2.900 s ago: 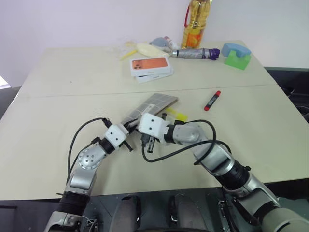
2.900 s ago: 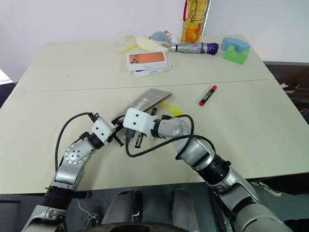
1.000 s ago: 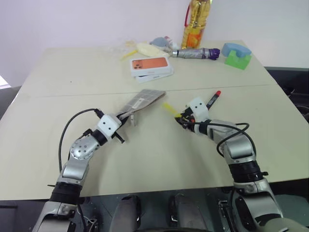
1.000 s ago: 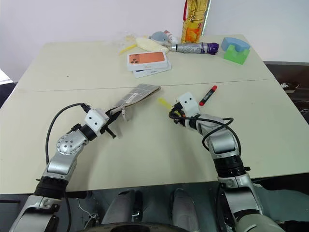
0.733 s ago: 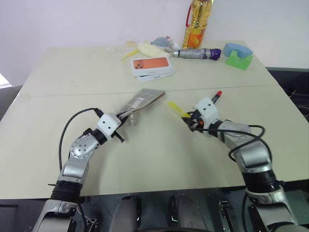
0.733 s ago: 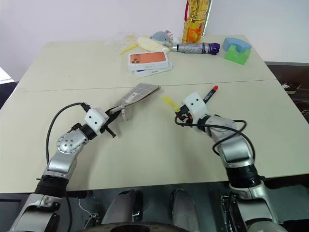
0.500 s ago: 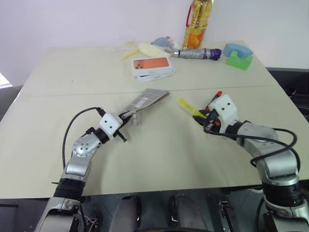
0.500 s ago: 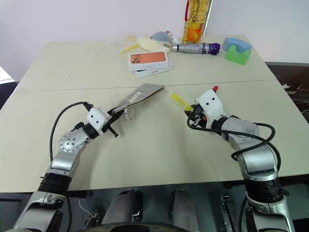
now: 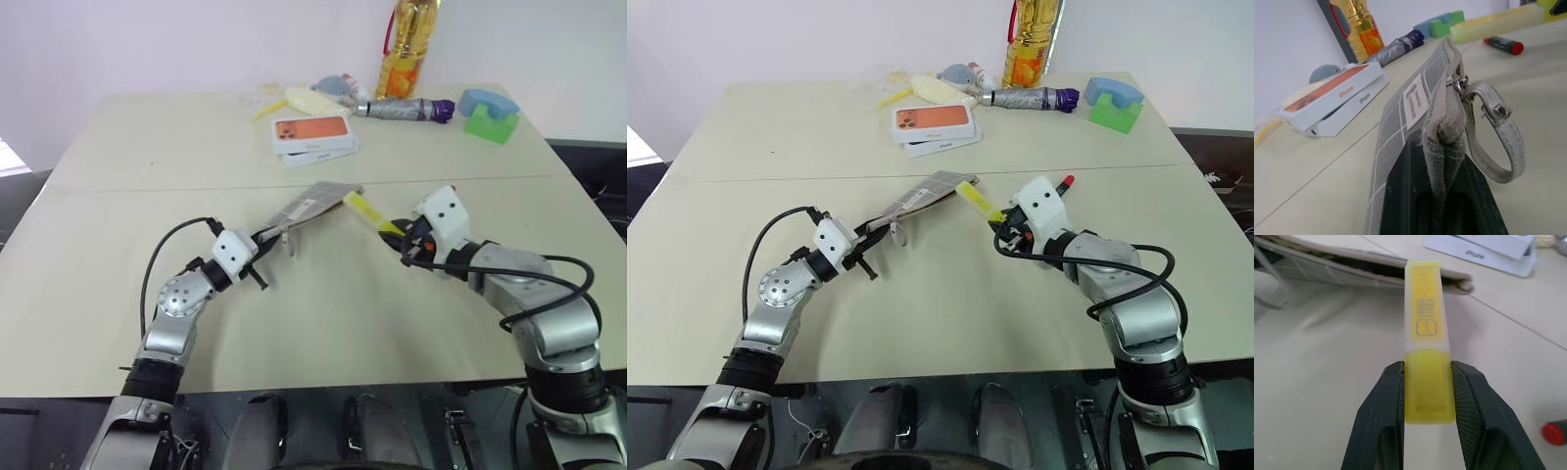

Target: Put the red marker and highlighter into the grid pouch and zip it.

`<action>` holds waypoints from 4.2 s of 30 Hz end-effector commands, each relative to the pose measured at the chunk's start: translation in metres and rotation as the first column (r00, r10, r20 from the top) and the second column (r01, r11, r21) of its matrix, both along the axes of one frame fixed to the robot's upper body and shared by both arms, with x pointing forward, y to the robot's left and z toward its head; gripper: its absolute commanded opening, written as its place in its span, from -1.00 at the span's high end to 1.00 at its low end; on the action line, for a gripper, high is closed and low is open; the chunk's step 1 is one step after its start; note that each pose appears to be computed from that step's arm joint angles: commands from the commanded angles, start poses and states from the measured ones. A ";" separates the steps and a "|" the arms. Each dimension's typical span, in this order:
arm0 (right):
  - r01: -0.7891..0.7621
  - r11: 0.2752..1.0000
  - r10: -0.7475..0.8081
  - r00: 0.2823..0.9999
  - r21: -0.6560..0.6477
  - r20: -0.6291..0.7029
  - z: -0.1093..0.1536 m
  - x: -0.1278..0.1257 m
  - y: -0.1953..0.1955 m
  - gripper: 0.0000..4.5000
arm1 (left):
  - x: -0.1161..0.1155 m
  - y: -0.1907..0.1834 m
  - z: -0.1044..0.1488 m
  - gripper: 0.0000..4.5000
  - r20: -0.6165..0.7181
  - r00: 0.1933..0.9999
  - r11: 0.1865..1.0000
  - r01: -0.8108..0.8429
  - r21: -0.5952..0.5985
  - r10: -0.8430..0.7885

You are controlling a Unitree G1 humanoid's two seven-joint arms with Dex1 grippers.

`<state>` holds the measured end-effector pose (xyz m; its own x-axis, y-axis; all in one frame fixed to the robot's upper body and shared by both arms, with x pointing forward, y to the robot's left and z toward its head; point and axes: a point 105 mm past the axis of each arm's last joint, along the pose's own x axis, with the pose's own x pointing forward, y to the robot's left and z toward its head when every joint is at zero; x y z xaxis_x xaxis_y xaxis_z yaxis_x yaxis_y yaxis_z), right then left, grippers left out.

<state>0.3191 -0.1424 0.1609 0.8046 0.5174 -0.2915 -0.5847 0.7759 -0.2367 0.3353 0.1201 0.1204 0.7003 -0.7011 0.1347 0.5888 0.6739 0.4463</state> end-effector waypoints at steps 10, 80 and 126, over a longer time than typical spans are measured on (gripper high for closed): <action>-0.047 0.999 0.047 0.999 0.000 0.023 0.009 -0.004 0.009 0.64 | -0.013 -0.009 0.012 1.00 0.049 0.996 0.997 0.078 -0.004 -0.078; 0.631 0.749 -0.617 0.776 0.201 -0.135 -0.031 0.091 -0.089 -0.99 | 0.001 -0.006 -0.008 1.00 0.011 0.999 0.996 -0.036 0.085 0.036; -0.167 0.877 0.255 0.957 -0.451 0.142 0.004 -0.021 -0.019 0.83 | -0.020 -0.028 0.001 1.00 0.004 0.977 0.975 0.210 0.070 -0.211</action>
